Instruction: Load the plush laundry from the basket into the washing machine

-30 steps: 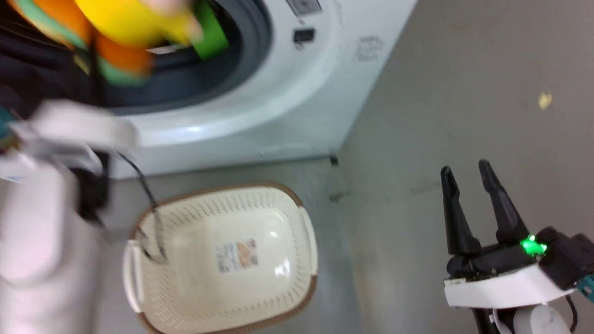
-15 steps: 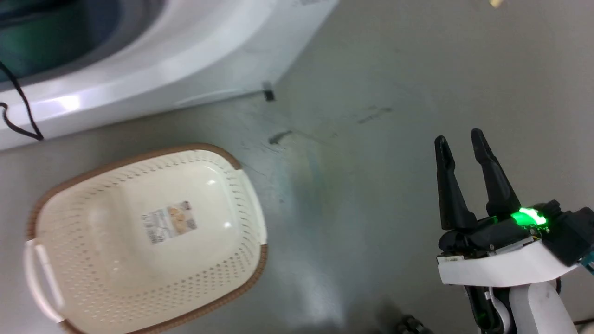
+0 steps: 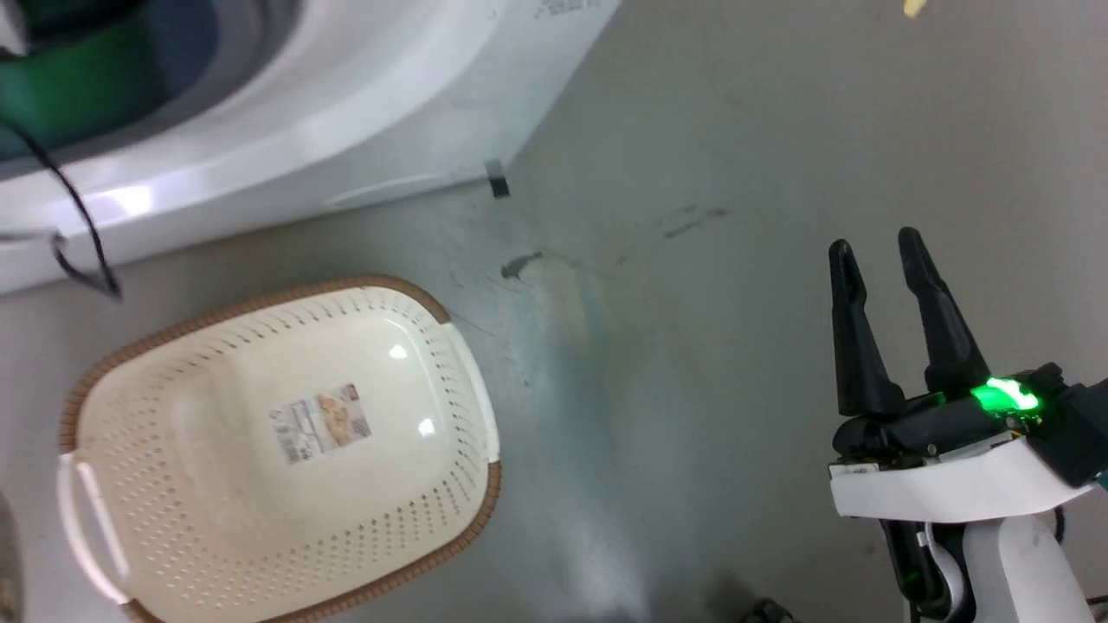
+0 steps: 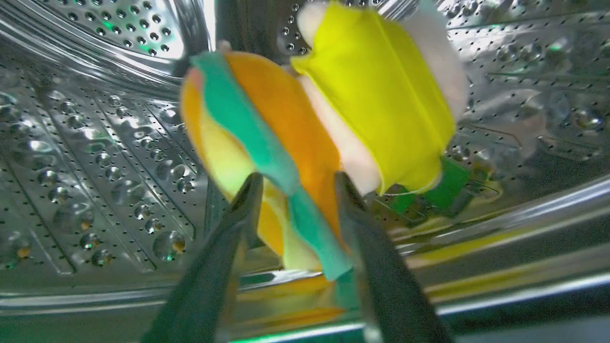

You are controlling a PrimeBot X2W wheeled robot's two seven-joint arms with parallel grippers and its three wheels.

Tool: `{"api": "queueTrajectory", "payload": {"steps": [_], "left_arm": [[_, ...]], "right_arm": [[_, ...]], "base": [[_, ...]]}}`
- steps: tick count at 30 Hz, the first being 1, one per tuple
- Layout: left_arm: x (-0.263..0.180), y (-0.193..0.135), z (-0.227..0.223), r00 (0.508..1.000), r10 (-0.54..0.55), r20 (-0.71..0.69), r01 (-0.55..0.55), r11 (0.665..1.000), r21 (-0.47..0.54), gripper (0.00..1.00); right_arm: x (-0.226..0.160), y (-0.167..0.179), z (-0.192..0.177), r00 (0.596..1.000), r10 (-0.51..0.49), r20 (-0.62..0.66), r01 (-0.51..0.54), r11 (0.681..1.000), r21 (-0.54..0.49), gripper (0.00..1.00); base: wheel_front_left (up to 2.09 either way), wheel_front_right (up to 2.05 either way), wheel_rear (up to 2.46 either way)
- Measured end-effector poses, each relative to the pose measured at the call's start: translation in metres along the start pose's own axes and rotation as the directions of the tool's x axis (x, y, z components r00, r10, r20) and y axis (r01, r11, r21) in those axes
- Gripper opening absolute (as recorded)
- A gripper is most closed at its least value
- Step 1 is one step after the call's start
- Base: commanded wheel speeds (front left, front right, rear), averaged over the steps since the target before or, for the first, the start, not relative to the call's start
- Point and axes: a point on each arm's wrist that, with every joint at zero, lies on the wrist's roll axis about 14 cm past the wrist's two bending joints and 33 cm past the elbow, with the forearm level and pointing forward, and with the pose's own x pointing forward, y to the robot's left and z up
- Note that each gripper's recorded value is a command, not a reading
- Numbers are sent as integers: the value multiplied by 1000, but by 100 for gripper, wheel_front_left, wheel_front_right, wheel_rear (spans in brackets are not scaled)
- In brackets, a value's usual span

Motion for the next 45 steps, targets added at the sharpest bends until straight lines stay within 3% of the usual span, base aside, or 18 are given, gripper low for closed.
{"api": "queueTrajectory", "payload": {"steps": [10,14,21,28,34,37,45], "left_arm": [[-78,-28,14,984,-82,156,94,993,-73,100],[-139,-46,30,959,-105,263,147,979,-144,100],[-232,-41,46,913,-57,404,161,960,-229,100],[-320,-5,17,889,90,449,66,945,-320,100],[-379,3,-14,869,192,455,-15,932,-363,100],[-397,-2,-28,868,219,446,-32,920,-391,100],[-413,-20,-41,875,212,435,-71,945,-318,100]], "right_arm": [[-16,17,49,991,54,120,-47,997,-66,100],[-39,29,68,983,92,161,-79,993,-90,100],[-65,59,98,953,181,245,-163,982,-93,100],[-86,87,110,922,265,284,-249,964,-91,100],[-98,103,108,908,315,277,-301,949,-92,100],[-101,109,104,904,334,267,-321,943,-92,100],[-105,112,92,910,344,229,-333,939,-87,100]], "base": [[0,0,0],[0,0,0],[0,0,0],[0,0,0],[0,0,0],[0,0,0],[0,0,0]]}}
